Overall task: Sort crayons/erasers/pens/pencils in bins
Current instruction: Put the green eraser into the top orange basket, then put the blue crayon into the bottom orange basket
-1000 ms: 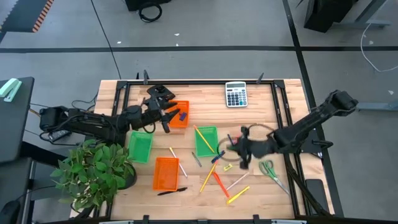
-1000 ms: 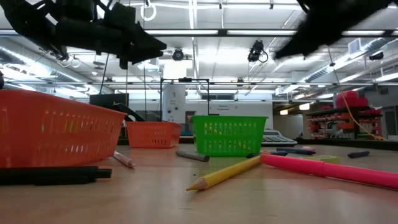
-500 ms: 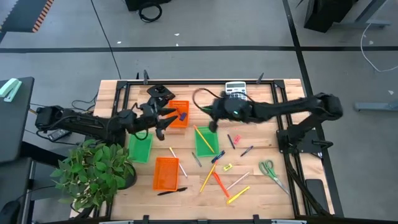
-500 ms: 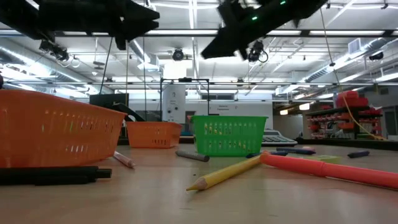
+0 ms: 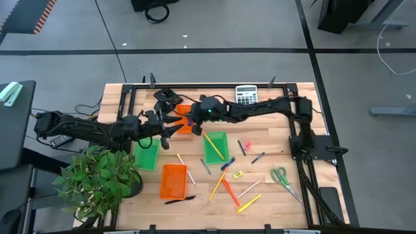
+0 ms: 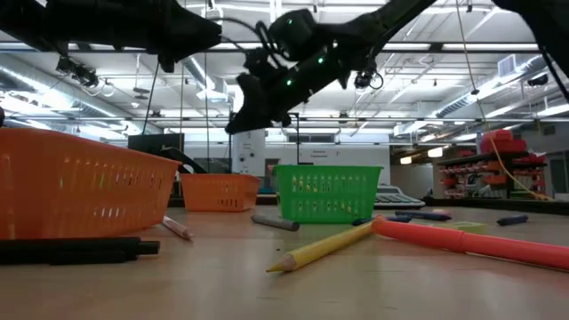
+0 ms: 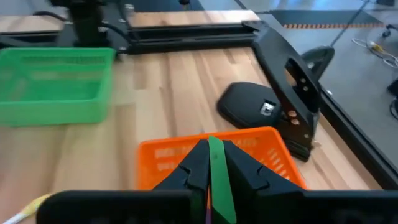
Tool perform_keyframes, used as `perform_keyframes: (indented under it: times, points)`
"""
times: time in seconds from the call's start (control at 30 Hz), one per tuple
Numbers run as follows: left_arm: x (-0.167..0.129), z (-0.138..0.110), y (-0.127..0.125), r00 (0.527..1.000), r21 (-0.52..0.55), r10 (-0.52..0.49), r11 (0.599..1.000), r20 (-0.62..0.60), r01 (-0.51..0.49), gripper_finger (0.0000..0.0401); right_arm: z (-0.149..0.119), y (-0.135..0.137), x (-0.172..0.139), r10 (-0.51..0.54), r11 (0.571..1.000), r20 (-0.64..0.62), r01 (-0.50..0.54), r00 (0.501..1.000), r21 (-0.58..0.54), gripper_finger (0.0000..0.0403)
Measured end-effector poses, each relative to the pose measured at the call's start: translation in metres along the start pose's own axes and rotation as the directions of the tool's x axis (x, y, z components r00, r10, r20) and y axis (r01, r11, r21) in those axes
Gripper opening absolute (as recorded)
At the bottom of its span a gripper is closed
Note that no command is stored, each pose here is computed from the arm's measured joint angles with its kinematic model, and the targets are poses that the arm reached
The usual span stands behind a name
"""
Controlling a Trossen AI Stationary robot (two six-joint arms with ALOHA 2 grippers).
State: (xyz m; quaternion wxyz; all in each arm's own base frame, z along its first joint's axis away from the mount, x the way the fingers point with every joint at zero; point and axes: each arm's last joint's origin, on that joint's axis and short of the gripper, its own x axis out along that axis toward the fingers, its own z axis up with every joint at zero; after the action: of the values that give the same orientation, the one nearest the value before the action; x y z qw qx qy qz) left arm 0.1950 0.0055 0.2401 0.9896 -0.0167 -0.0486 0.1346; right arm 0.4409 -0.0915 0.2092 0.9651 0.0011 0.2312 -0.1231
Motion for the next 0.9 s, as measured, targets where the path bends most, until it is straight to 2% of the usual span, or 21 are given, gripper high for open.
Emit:
perform_keyframes:
  times: [0.17, 0.33, 0.57, 0.73, 0.9]
  points:
    - [0.0, 0.0, 0.0, 1.0, 0.01, 0.001, 1.0, -0.005, -0.001, 0.014, -0.006, -0.015, 0.018, 0.01, 0.999, -0.014, -0.009, 1.0, 0.051, 0.0041]
    - [0.001, -0.001, 0.006, 0.999, 0.063, 0.033, 0.997, -0.016, -0.032, 0.014, -0.008, -0.02, 0.021, 0.047, 0.992, -0.018, -0.045, 0.999, 0.116, 0.0048]
    - [0.004, -0.001, 0.025, 0.989, 0.045, 0.147, 0.988, -0.012, -0.146, 0.0133, -0.008, -0.02, 0.021, 0.053, 0.991, -0.014, -0.051, 0.999, 0.127, 0.012]
    - [0.004, -0.001, 0.027, 0.987, 0.039, 0.158, 0.987, -0.012, -0.157, 0.0138, -0.008, -0.02, 0.021, 0.054, 0.991, -0.013, -0.052, 0.998, 0.126, 0.0175]
    - [0.004, -0.002, 0.026, 0.988, 0.019, 0.154, 0.988, -0.025, -0.153, 0.0137, -0.008, -0.02, 0.021, 0.037, 0.995, -0.015, -0.036, 0.999, 0.091, 0.0196]
